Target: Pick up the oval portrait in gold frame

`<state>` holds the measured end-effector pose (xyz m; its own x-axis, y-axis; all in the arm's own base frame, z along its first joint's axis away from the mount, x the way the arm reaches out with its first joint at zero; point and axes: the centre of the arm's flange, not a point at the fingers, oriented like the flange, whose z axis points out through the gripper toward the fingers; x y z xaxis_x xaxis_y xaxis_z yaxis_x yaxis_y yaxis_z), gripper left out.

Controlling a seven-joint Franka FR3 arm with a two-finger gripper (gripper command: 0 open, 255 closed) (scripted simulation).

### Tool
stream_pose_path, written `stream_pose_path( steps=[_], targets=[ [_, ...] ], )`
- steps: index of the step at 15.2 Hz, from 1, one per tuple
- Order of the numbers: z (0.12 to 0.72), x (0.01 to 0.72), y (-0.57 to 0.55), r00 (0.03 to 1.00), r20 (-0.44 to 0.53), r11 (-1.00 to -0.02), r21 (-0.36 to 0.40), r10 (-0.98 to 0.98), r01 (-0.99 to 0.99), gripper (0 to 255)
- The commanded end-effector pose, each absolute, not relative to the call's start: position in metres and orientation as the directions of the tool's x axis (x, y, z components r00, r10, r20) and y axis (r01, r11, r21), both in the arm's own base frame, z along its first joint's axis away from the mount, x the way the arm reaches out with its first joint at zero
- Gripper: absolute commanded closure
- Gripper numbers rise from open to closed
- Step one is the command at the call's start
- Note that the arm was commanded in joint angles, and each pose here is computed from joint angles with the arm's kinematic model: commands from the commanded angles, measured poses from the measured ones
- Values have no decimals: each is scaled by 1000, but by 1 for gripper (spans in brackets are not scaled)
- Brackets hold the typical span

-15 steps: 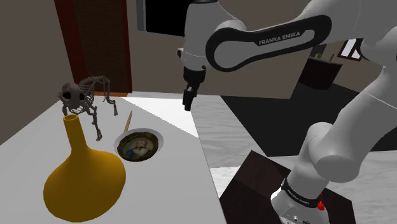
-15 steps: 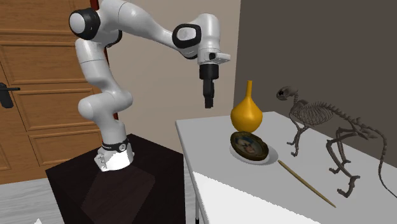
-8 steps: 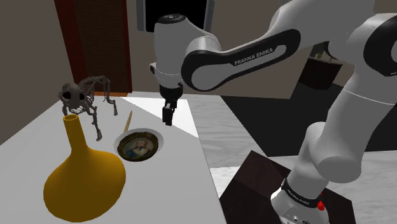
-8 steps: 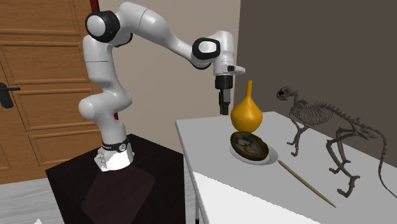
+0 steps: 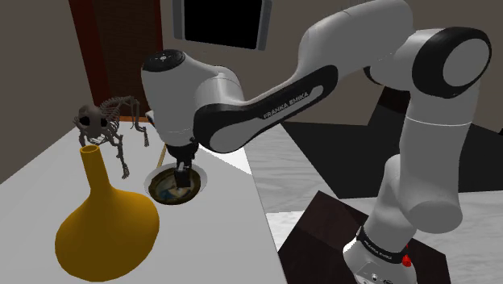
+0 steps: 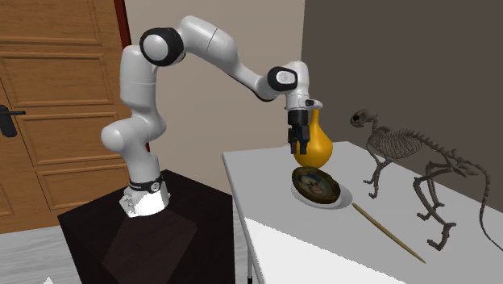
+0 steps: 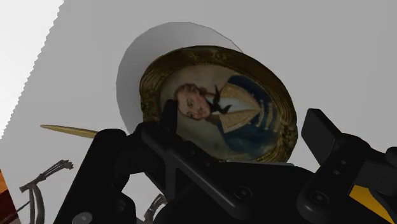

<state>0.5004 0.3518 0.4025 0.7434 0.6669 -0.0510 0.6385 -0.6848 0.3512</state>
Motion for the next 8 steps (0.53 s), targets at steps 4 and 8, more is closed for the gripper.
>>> stream_pose_path(
  steps=[4, 8],
  targets=[
    [364, 504, 410, 671, -93, -598, 377, 736, 708, 0],
    [348, 504, 411, 670, -94, -597, 377, 736, 708, 0]
  ],
)
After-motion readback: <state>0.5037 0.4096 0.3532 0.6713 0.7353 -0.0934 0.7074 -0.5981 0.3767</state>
